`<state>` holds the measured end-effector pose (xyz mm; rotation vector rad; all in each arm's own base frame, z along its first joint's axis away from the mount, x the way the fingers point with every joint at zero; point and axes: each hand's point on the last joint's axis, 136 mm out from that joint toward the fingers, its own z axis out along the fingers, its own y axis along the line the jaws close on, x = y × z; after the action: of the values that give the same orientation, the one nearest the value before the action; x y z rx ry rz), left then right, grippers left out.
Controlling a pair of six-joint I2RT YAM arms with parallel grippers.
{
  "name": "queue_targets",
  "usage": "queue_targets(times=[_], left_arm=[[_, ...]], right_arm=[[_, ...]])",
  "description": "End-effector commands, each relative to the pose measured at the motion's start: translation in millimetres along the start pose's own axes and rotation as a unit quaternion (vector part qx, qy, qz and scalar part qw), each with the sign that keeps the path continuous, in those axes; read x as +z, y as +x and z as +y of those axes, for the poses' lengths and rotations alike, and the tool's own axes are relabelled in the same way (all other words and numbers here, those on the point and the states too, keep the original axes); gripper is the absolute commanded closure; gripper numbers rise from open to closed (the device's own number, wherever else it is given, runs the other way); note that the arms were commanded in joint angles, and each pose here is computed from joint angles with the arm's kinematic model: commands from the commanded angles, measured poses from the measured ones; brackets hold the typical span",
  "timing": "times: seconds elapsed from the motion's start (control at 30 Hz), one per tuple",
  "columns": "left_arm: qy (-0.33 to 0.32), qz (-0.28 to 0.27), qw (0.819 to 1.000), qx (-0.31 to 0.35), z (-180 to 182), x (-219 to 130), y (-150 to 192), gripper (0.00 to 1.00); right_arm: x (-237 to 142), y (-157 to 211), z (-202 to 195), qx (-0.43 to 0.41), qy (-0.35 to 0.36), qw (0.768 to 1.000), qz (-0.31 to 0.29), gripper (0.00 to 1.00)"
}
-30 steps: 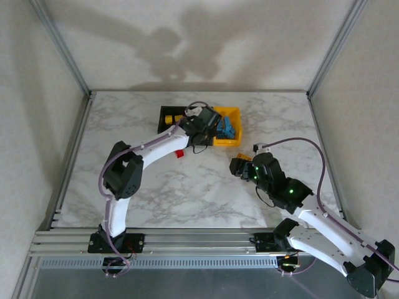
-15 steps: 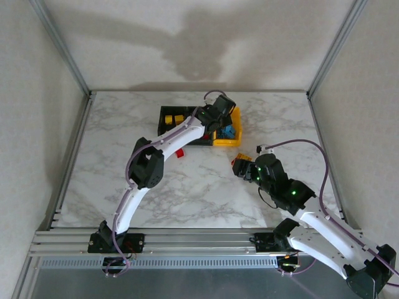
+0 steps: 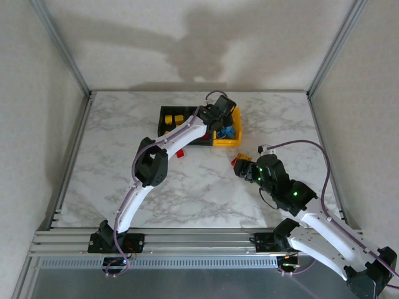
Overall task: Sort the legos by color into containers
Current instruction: Place the lego in the container, then pick up the lego from the middle-right of the table.
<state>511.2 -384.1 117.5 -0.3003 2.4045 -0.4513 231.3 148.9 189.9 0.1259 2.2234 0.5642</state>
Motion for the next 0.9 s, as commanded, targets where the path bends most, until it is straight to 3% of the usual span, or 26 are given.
queue_targets(times=[0.0, 0.33, 0.53, 0.87], left_arm=[[0.011, 0.003, 1.0, 0.012, -5.1, -11.3, -8.3, 0.45], [0.095, -0.005, 0.995, 0.031, -31.6, -95.9, -6.6, 0.43], [0.122, -0.006, 0.992, 0.032, -1.5, -142.5, 11.8, 0.41], [0.15, 0.019, 0.988, 0.019, 71.8, -191.5, 71.6, 0.37]], right_arm=[[0.3, -0.5, -9.0, 0.005, 0.019, 1.0, -0.006, 0.27], [2.5, -10.3, -11.6, 0.012, 0.035, 0.999, -0.009, 0.25], [9.2, -11.6, -10.5, 0.016, 0.048, 0.999, 0.007, 0.24], [26.5, -11.4, -52.3, 0.052, 0.151, 0.986, 0.043, 0.21]])
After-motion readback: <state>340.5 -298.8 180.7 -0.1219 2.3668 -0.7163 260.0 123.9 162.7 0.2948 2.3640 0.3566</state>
